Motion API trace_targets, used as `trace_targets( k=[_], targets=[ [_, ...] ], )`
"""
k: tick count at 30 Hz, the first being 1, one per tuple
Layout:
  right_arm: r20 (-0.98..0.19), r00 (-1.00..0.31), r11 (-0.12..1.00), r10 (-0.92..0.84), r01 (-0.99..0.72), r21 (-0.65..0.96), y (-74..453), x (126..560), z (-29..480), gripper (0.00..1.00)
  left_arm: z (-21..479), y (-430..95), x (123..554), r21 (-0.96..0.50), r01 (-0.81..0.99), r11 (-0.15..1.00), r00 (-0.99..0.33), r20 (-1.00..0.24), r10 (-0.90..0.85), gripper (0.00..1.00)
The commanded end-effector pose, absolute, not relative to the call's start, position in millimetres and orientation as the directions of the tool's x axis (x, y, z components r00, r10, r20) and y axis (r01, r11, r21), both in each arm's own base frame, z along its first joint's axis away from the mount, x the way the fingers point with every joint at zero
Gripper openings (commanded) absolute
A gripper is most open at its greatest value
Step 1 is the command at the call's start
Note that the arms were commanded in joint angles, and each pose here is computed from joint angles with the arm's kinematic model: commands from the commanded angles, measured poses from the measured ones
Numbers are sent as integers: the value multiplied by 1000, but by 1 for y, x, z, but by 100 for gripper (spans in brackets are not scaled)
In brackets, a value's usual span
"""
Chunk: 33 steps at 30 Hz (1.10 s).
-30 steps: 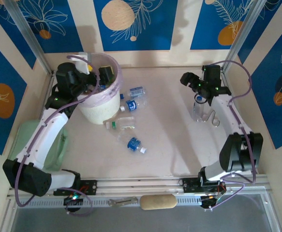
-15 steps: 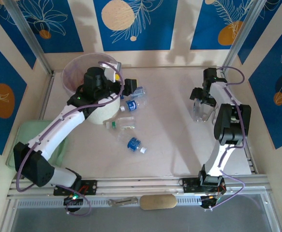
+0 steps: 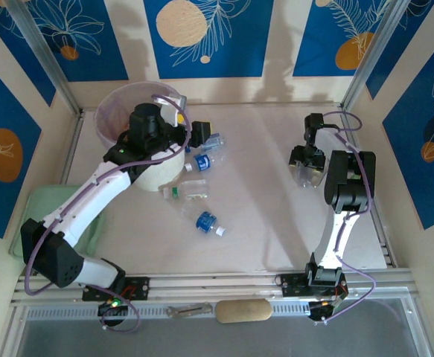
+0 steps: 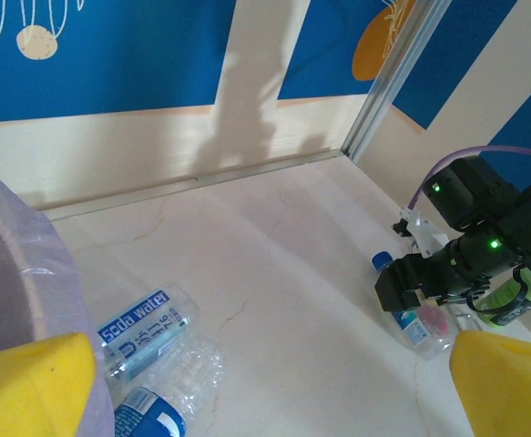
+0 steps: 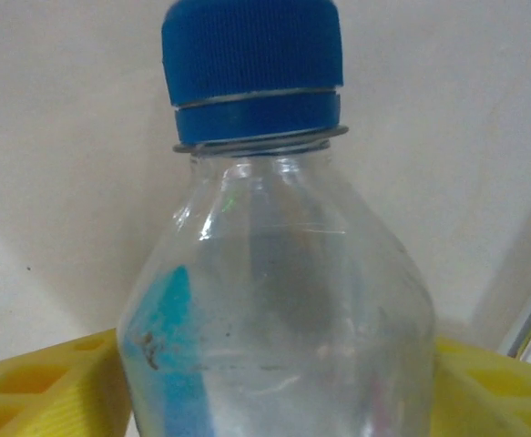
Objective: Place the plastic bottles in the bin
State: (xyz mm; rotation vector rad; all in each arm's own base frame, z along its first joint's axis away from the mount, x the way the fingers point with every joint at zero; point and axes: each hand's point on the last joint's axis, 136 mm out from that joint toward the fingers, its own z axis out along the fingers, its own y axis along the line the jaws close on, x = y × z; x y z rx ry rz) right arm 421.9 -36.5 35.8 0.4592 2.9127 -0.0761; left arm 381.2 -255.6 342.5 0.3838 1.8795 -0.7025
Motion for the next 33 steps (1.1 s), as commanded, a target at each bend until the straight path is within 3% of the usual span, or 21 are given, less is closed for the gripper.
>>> trace_targets(
  k=[1,7,16,24,30,33],
  targets=[
    [-203,-935,955,291,295,8,-30,429,44,67,338,-252,374,-267,549,792,-413,-910,-20,100],
    [-277,-922,962,271,264,63,-14,437,72,53,351,-244,375,-198,541,817,-361,-932,13,100],
    [-535,-803,919,262,38,393,71,455,205,50,372,-247,376,-152,573,805,-321,-946,50,100],
    [-650,-686,706,327,-280,650,166,442,315,48,379,-276,364,-268,676,687,-354,-935,-17,100],
    [-682,-615,518,396,-464,719,217,427,372,48,382,-301,348,-287,740,609,-350,-937,-16,99],
    [-698,-599,480,393,-514,711,239,419,387,49,378,-312,343,-300,754,585,-364,-931,-8,99]
  ],
)
